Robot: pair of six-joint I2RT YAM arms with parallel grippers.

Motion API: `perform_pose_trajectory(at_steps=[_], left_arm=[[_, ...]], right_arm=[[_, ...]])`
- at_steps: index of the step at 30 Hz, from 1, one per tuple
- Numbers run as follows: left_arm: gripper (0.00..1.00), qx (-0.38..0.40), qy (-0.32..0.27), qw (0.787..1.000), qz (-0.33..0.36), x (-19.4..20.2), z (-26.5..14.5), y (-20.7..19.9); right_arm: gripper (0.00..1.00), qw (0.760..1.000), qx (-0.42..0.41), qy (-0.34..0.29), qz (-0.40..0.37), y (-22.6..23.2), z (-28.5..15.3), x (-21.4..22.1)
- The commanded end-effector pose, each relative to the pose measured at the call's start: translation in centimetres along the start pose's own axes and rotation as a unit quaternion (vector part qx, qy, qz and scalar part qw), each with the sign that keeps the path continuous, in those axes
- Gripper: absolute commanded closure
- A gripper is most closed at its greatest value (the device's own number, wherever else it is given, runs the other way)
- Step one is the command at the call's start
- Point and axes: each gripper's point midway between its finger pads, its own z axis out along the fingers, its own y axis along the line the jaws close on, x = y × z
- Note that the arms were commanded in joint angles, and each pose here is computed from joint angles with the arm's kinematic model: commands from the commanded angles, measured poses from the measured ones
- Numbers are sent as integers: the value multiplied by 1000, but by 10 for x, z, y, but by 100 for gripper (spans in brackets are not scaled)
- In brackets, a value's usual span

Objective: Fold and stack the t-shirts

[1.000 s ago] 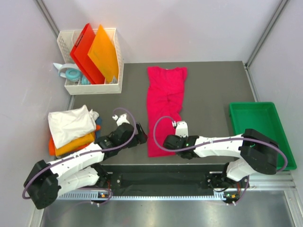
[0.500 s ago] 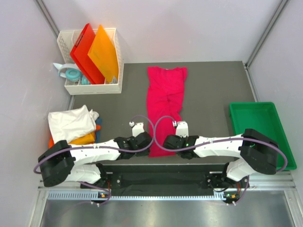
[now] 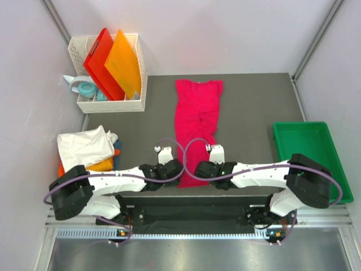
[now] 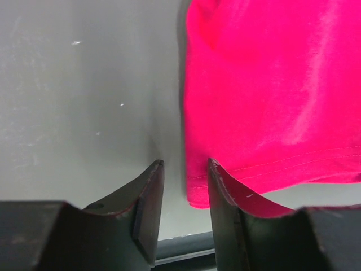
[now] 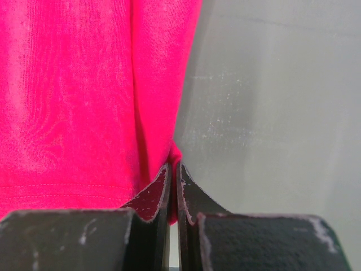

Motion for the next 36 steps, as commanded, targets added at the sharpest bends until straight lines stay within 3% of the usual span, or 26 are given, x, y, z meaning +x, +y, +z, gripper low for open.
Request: perform_pose_trajectory(at_steps=[1,7,11,14,26,36], left_arm=[[59,13,14,1000,-4,12,2,-10],[66,5,29,1000,6,24,7,-11],[89,6,31,999,3,26,6,-11],[100,2,27,1000,0,24,2,-8],[100,0,-25,1000,0,-12,-43,-5],[100,-2,-9,1000,-10,-3,-44,1]], right_arm=[[100,1000,-2,-8,21,5,1,-9],[100,1000,-2,-7,23,4,1,-7],[100,1000,-1,-8,26,1,0,-6],[100,1000,-1,-7,30,-1,-1,-5],[100,998,-11,-32,58,-9,-32,-17],[100,998,-10,-20,56,-10,-36,1]])
